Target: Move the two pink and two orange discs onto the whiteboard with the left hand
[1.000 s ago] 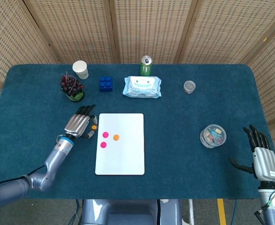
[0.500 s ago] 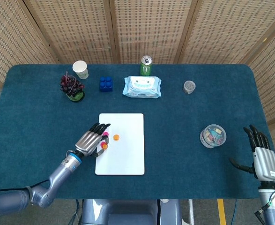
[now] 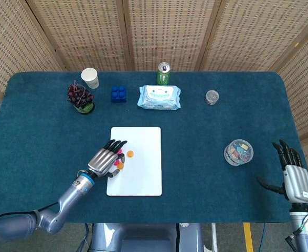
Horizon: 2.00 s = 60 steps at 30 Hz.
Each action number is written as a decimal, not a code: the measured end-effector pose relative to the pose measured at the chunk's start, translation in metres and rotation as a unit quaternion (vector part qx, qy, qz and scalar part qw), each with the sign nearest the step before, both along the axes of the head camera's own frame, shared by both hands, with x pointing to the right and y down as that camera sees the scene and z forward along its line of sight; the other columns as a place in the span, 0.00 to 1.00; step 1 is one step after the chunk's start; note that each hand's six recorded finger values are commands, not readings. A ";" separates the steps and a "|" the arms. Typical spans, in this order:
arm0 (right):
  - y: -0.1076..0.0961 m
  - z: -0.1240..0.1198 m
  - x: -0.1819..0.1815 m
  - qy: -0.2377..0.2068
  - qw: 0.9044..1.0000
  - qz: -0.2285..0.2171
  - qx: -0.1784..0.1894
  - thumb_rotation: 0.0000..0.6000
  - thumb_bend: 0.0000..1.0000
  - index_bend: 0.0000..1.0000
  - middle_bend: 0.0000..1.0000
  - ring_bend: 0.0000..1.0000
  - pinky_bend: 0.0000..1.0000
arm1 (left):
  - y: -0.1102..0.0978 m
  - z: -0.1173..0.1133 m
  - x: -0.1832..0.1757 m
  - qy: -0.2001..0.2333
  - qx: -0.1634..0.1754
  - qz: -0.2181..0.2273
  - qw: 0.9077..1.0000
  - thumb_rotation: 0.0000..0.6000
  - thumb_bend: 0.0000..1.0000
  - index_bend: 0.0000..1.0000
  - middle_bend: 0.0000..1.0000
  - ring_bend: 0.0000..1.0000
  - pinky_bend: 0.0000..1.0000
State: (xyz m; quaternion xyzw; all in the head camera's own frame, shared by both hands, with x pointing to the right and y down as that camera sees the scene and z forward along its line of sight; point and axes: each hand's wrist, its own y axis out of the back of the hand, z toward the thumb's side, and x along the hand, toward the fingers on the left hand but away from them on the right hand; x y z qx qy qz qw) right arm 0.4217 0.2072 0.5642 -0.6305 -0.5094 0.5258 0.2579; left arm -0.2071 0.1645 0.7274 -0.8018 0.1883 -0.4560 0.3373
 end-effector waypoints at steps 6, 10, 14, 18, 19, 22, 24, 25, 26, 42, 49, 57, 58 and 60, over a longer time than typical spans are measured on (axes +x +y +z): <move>0.000 0.000 0.000 -0.001 1.000 0.001 0.000 1.00 0.23 0.00 0.00 0.00 0.00 | -0.003 0.004 0.003 -0.005 0.001 0.001 1.000 1.00 0.36 0.51 0.00 0.00 0.00; 0.000 0.000 0.000 -0.001 1.000 0.001 -0.001 1.00 0.23 0.00 0.00 0.00 0.00 | -0.005 0.006 0.007 -0.007 -0.001 0.001 1.000 1.00 0.36 0.51 0.00 0.00 0.00; 0.000 0.000 0.000 -0.001 1.000 0.001 -0.001 1.00 0.23 0.00 0.00 0.00 0.00 | -0.005 0.007 0.009 -0.006 -0.004 0.002 1.000 1.00 0.36 0.51 0.00 0.00 0.00; 0.000 0.000 0.000 -0.002 1.000 0.001 -0.001 1.00 0.23 0.00 0.00 0.00 0.00 | -0.003 0.008 0.012 -0.005 -0.006 0.003 1.000 1.00 0.36 0.51 0.00 0.00 0.00; 0.000 0.000 0.000 -0.002 1.000 0.001 0.000 1.00 0.23 0.00 0.00 0.00 0.00 | -0.003 0.008 0.013 -0.005 -0.006 0.003 1.000 1.00 0.36 0.51 0.00 0.00 0.00; 0.000 0.000 0.000 -0.002 1.000 0.002 -0.001 1.00 0.23 0.00 0.00 0.00 0.00 | -0.002 0.009 0.014 -0.005 -0.008 0.004 1.000 1.00 0.36 0.51 0.00 0.00 0.00; 0.000 0.000 0.000 -0.003 1.000 0.002 -0.001 1.00 0.23 0.00 0.00 0.00 0.00 | -0.002 0.009 0.015 -0.005 -0.008 0.004 1.000 1.00 0.36 0.51 0.00 0.00 0.00; 0.000 0.000 0.000 -0.003 1.000 0.002 -0.001 1.00 0.23 0.00 0.00 0.00 0.00 | -0.002 0.009 0.015 -0.005 -0.008 0.005 1.000 1.00 0.35 0.51 0.00 0.00 0.00; 0.000 0.000 0.000 -0.003 1.000 0.002 -0.001 1.00 0.23 0.00 0.00 0.00 0.00 | -0.002 0.009 0.015 -0.006 -0.008 0.004 1.000 1.00 0.35 0.51 0.00 0.00 0.00; 0.000 0.000 0.000 -0.004 1.000 0.003 -0.001 1.00 0.23 0.00 0.00 0.00 0.00 | -0.003 0.007 0.013 -0.003 -0.015 0.001 1.000 1.00 0.33 0.39 0.00 0.00 0.00; 0.000 0.000 0.001 -0.004 1.000 0.003 -0.002 1.00 0.23 0.00 0.00 0.00 0.00 | -0.003 0.007 0.013 0.001 -0.017 -0.001 1.000 1.00 0.32 0.30 0.00 0.00 0.00; 0.000 0.000 0.001 -0.003 1.000 0.002 -0.001 1.00 0.23 0.00 0.00 0.00 0.00 | -0.009 -0.018 0.011 0.047 -0.003 -0.012 0.999 1.00 0.29 0.01 0.00 0.00 0.00; 0.000 0.000 0.001 -0.003 1.000 0.001 -0.001 1.00 0.23 0.00 0.00 0.00 0.00 | -0.011 -0.023 0.009 0.052 0.002 -0.013 0.999 1.00 0.28 0.00 0.00 0.00 0.00; 0.000 0.000 0.000 -0.002 1.000 0.001 -0.001 1.00 0.23 0.00 0.00 0.00 0.00 | -0.015 -0.032 0.002 0.057 0.016 -0.016 0.998 1.00 0.23 0.00 0.00 0.00 0.00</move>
